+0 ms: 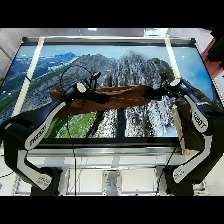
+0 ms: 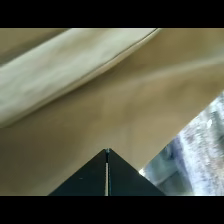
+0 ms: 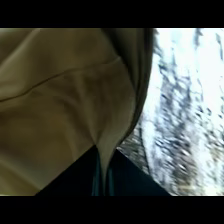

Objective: Fold the shirts.

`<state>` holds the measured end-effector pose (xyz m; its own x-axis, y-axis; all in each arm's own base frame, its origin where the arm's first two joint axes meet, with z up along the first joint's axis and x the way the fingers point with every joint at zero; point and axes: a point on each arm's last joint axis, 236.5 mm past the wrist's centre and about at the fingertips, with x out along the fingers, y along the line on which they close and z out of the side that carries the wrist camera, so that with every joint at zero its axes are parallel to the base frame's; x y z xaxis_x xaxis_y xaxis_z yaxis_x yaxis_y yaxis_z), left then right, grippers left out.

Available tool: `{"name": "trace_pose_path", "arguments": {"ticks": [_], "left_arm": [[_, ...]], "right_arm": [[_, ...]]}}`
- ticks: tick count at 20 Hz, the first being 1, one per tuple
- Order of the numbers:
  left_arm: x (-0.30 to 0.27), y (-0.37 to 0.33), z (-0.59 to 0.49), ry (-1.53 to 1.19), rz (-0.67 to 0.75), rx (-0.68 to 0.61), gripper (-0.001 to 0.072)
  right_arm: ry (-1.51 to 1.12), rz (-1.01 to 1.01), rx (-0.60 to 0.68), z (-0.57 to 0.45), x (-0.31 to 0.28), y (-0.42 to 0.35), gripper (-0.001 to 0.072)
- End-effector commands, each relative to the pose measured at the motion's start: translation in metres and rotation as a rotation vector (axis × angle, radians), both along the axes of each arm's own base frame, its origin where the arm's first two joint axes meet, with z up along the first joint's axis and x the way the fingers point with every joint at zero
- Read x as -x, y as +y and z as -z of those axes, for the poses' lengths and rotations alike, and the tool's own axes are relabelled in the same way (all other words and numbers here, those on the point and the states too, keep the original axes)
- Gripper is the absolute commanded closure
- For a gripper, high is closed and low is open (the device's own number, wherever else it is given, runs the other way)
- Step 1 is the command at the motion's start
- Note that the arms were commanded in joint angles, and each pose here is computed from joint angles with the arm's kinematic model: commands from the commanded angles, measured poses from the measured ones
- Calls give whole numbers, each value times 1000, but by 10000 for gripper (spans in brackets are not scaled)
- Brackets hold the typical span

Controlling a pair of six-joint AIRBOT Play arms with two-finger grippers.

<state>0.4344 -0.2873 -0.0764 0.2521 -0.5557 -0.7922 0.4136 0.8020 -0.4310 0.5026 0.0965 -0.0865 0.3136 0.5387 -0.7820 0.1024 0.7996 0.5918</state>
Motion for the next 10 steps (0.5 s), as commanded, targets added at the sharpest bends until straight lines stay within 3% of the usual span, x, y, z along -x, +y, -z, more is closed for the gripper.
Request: {"name": "trace_pose_path", "arguments": {"ticks": [1, 10], "left_arm": [[3, 24, 18, 24, -14, -119, 699], [15, 6, 18, 27, 32, -118, 698]], "right_arm": [[-80, -86, -33, -53, -14, 14, 681], [-376, -428, 60, -182, -16, 135, 683]]}}
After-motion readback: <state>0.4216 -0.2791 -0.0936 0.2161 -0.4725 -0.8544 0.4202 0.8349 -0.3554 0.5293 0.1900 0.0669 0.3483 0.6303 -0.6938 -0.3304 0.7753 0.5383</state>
